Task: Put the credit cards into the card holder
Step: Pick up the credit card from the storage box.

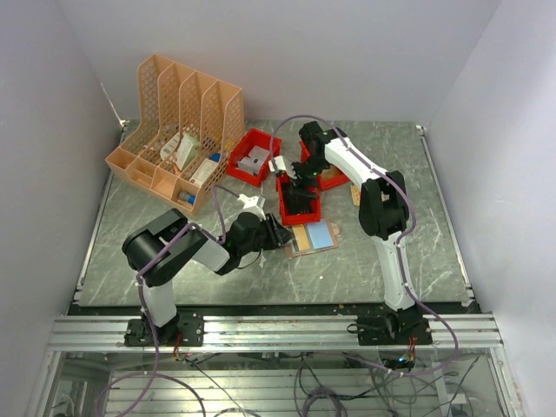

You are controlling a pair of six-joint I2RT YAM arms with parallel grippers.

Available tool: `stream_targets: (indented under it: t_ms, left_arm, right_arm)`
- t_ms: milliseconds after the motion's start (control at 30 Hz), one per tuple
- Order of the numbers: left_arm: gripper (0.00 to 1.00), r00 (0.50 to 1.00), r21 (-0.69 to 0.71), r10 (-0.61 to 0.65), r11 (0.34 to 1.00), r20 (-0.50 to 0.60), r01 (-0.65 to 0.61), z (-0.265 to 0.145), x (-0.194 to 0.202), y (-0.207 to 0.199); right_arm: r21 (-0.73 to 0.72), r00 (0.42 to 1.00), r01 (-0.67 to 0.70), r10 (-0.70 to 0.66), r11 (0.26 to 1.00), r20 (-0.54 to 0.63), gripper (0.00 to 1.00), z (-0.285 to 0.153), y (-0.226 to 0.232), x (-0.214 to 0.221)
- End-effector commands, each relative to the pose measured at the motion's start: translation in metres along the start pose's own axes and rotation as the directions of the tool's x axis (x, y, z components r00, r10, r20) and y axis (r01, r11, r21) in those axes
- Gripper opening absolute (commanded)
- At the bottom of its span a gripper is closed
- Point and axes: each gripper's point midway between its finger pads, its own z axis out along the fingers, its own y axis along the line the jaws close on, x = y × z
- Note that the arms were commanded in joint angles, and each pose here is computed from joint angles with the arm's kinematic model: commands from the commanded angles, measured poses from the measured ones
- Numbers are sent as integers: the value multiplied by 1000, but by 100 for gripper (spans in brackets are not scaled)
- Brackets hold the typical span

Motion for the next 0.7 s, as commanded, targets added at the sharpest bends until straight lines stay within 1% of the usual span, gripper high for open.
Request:
stream_targets:
  t_ms: [0, 200, 333, 500, 567, 667]
  left_arm:
    - [46, 999, 82, -5, 997, 46, 2, 9, -18, -19]
    - [45, 999, 83, -9, 997, 49, 4, 11, -21, -19]
    - [44, 998, 92, -1, 996, 59, -5, 6, -24, -24]
    - [43, 997, 68, 16, 997, 76, -22, 0, -30, -22]
    - [43, 997, 65, 19, 998, 76, -24, 3, -31, -23]
    - [42, 998, 66, 16, 998, 67, -21, 9, -31, -23]
  right_arm:
    - [-67, 998, -62, 62, 996, -7, 70, 11, 17, 10]
    - [-83, 996, -89, 89, 993, -6, 66, 14, 27, 12]
    - [-71, 993, -114, 114, 991, -8, 66, 17, 25, 15]
    - [-70, 991, -132, 132, 989, -3, 65, 20, 24, 15]
    - [-82, 990, -138, 139, 987, 2, 60, 19, 27, 13]
    - [-117, 988, -151, 153, 982, 10, 50, 19, 34, 11]
